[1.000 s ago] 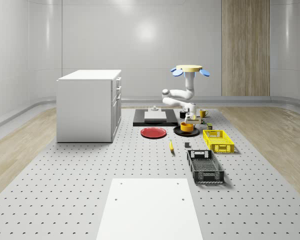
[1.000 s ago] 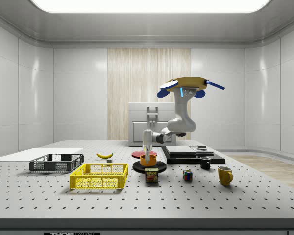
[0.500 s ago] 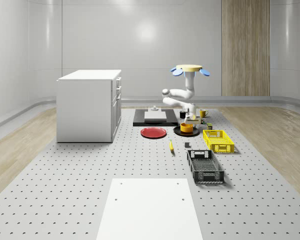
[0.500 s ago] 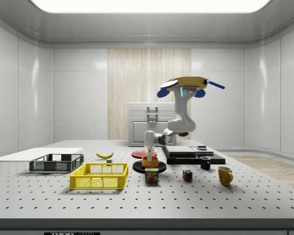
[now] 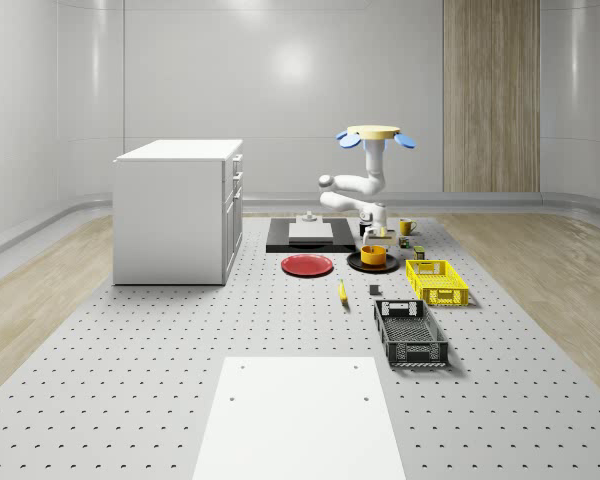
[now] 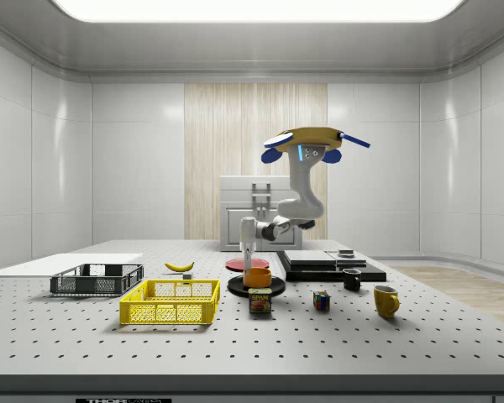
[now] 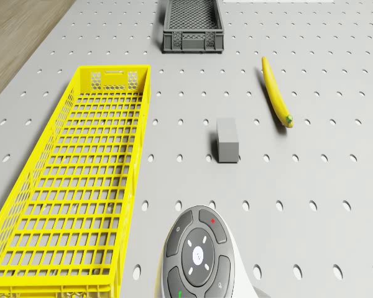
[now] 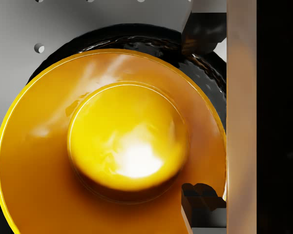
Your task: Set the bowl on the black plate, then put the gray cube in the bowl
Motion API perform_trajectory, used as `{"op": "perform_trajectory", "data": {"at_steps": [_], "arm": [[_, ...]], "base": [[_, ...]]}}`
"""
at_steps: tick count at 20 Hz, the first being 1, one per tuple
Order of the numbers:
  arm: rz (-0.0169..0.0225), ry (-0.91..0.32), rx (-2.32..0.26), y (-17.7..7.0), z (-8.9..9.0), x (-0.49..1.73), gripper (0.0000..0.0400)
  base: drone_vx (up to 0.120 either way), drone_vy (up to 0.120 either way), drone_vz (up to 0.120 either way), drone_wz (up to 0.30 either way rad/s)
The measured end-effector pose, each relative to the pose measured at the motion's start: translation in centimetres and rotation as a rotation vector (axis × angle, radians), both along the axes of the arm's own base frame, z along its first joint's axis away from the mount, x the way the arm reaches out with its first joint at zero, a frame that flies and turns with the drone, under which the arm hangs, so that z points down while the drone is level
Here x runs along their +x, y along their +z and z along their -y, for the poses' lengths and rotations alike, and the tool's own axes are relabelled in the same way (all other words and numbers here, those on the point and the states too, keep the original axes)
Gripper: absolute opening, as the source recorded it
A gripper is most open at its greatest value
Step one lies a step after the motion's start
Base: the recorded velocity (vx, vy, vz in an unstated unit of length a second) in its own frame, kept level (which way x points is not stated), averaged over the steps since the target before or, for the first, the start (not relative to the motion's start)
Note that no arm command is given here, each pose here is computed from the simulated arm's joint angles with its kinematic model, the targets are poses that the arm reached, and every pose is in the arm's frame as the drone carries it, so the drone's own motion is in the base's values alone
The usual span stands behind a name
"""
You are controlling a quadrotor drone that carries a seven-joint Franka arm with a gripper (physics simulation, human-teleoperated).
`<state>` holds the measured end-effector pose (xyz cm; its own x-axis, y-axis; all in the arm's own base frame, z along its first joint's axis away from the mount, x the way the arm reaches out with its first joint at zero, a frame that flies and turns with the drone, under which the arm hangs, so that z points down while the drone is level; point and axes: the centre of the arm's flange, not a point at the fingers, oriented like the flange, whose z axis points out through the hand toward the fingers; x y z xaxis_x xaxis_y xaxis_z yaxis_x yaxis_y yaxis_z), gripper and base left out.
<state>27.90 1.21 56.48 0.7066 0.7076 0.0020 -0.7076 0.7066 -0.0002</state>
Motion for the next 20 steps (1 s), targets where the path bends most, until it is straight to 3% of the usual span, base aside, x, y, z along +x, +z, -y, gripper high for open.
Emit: {"op": "perform_trajectory", "data": {"at_steps": [8,13,20], "arm": [[0.0000,0.000,0.000,-0.01,0.00,-0.02,0.0399],[0.0000,0.000,0.000,-0.01,0.00,-0.02,0.0400],[0.0000,0.000,0.000,-0.01,0.00,-0.02,0.0400]], "base": [[0.120,-0.115,0.000,0.000],[0.120,0.000,0.000,0.000],[0.120,-0.029,-0.109,0.000]]}}
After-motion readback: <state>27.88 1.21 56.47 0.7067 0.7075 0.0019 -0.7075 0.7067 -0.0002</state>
